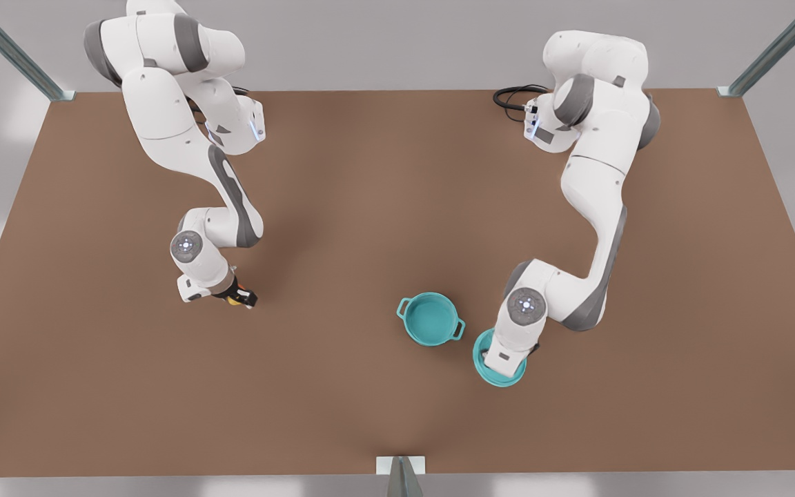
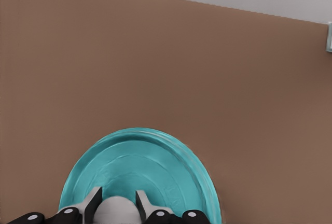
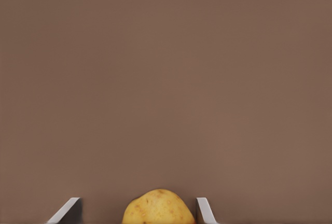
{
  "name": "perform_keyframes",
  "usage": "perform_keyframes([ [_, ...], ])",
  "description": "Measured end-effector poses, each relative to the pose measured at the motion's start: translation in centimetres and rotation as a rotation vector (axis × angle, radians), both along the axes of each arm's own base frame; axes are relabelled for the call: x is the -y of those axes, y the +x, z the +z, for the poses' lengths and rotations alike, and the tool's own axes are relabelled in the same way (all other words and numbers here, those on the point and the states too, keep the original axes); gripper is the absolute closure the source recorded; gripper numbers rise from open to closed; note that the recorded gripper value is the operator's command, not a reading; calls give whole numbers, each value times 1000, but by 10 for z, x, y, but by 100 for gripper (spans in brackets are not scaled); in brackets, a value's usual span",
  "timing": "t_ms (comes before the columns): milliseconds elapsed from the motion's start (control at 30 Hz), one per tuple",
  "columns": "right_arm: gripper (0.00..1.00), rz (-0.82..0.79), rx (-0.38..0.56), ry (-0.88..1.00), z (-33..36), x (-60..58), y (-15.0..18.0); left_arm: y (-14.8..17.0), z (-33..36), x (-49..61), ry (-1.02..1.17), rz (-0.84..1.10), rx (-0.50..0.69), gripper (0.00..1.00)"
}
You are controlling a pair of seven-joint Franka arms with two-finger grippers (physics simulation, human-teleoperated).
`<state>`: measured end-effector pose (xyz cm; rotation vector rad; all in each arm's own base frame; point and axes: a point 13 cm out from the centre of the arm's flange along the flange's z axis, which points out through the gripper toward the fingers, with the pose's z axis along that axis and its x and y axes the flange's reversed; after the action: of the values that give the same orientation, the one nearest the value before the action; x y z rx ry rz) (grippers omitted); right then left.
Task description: Open the pot lid and put the potato into the pot
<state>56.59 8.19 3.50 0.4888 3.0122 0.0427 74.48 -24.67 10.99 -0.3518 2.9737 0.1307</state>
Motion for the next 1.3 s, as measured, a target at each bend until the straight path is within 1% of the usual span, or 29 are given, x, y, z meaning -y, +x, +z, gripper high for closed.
perform_keyframes([
  [67, 20, -4, 3, 1, 1, 0, 1, 4, -33, -27, 14, 8, -15, 64],
  [133, 26, -7, 4, 3, 2, 0, 0, 9, -47, -36, 16, -2, -8, 64],
  [167, 29, -9, 4, 3, 2, 0, 0, 11, -49, -37, 13, -11, -1, 2],
  [200, 31, -10, 3, 4, 2, 0, 0, 13, -47, -36, 8, -20, 7, 0],
  [233, 33, -11, 3, 4, 2, 0, 0, 18, -41, -40, 2, -26, 17, 0],
  [300, 33, -14, 3, 4, 2, 0, 0, 27, -21, -58, -2, -30, 30, 0],
  [333, 33, -15, 3, 5, 2, 0, 0, 32, -1, -70, -1, -33, 34, 0],
  [367, 33, -16, 3, 5, 3, 0, 0, 37, 39, -85, -3, -30, 42, 0],
  [400, 33, -18, 4, 6, 3, 0, 0, 41, 106, -121, -14, 8, 55, 0],
  [433, 33, -18, 5, 7, 4, -1, 1, 31, 185, -172, -34, 76, 62, 0],
  [467, 33, -19, 5, 8, 4, -2, 1, -10, 246, -209, -24, 113, 37, 0],
  [500, 33, -19, 4, 9, 4, -3, 0, -68, 282, -229, -7, 130, 7, 0],
  [533, 33, -18, 4, 10, 4, -5, 0, -100, 294, -235, -10, 133, -24, 0],
  [567, 33, -19, 3, 10, 3, -6, 0, -119, 296, -236, -19, 127, -56, 0],
  [600, 38, -19, 3, 11, 3, -7, -1, -130, 294, -235, -29, 115, -84, 0],
  [700, 43, -23, 2, 12, 2, -8, -1, -145, 289, -231, -55, 72, -141, 0],
  [867, 45, -32, 7, 16, 8, -8, 1, -155, 283, -222, -71, -8, -192, 0],
  [1033, 46, -39, 8, 27, 25, -11, 4, -159, 282, -223, -74, -63, -213, 0],
  [1100, 47, -39, 18, 39, 40, -18, 13, -160, 282, -223, -73, -83, -218, 0],
  [1300, 47, -12, 37, 78, 94, -69, 51, -161, 283, -223, -70, -130, -224, 0],
])
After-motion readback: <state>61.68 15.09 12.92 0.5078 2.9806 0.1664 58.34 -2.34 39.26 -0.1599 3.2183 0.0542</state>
